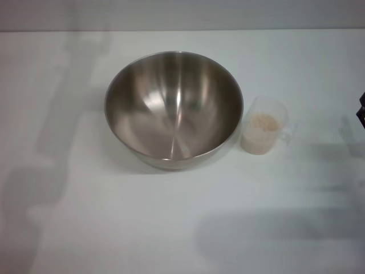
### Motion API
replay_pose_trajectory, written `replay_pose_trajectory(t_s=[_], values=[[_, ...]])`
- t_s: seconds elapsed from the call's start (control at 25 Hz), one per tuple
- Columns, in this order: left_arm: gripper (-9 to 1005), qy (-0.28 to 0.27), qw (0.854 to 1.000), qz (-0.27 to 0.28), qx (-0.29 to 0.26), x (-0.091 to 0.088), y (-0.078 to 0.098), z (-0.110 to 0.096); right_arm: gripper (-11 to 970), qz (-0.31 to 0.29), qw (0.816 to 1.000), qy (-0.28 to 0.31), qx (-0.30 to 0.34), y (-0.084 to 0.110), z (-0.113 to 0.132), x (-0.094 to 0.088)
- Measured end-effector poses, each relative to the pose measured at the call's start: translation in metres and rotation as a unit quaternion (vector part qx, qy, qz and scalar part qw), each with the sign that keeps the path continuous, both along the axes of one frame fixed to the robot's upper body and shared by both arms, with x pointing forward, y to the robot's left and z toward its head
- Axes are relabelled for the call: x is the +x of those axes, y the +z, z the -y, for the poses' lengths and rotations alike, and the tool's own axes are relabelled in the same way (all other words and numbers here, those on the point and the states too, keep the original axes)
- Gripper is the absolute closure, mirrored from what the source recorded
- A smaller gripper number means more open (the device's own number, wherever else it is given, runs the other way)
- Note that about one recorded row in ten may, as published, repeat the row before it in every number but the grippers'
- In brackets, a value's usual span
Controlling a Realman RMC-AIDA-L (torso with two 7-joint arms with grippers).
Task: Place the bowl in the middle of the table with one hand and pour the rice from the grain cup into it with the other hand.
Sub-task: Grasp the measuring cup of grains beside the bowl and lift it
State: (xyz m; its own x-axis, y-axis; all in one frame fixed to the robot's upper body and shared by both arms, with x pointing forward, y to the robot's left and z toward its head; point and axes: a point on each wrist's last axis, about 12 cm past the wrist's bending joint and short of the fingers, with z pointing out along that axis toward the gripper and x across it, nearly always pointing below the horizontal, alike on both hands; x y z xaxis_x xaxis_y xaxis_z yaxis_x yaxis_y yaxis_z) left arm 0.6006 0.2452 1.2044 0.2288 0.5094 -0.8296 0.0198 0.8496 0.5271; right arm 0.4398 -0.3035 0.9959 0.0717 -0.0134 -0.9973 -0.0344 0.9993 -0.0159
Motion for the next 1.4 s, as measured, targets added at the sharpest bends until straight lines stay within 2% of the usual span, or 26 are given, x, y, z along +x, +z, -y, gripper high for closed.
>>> replay_pose_trajectory(t_s=[0.12, 0.24, 0.28, 0.32, 0.44, 0.48, 0.52, 0.76, 0.96, 1.4], values=[[229, 0.026, 0.997, 0.065, -0.029, -0.019, -0.019, -0.011, 161, 0.002, 1.0, 0.005, -0.001, 0.0, -0.001, -0.003], [203, 0.045, 0.991, 0.106, -0.069, -0.043, -0.053, -0.028, 161, 0.008, 0.999, 0.039, -0.008, 0.0, -0.006, -0.014], [194, 0.045, 0.991, 0.106, -0.069, -0.043, -0.053, -0.028, 161, 0.01, 0.998, 0.054, -0.01, -0.001, -0.009, -0.018], [185, 0.055, 0.987, 0.111, -0.1, -0.061, -0.084, -0.044, 161, 0.011, 0.998, 0.067, -0.012, -0.001, -0.012, -0.022], [184, 0.056, 0.986, 0.112, -0.107, -0.065, -0.091, -0.048, 160, 0.012, 0.996, 0.093, -0.014, -0.002, -0.016, -0.033], [184, 0.063, 0.985, 0.103, -0.126, -0.079, -0.111, -0.06, 160, 0.011, 0.995, 0.103, -0.014, -0.003, -0.018, -0.037], [184, 0.066, 0.984, 0.095, -0.134, -0.082, -0.118, -0.065, 161, 0.007, 0.993, 0.117, -0.017, -0.005, -0.023, -0.044], [184, 0.072, 0.984, 0.072, -0.144, -0.087, -0.131, -0.072, 159, -0.014, 0.99, 0.138, -0.035, -0.011, -0.038, -0.044], [184, 0.073, 0.985, 0.066, -0.139, -0.088, -0.134, -0.073, 160, -0.044, 0.987, 0.153, -0.035, -0.016, -0.051, -0.03], [185, 0.077, 0.986, 0.063, -0.133, -0.093, -0.138, -0.078, 161, -0.063, 0.985, 0.154, -0.034, -0.019, -0.054, -0.02]])
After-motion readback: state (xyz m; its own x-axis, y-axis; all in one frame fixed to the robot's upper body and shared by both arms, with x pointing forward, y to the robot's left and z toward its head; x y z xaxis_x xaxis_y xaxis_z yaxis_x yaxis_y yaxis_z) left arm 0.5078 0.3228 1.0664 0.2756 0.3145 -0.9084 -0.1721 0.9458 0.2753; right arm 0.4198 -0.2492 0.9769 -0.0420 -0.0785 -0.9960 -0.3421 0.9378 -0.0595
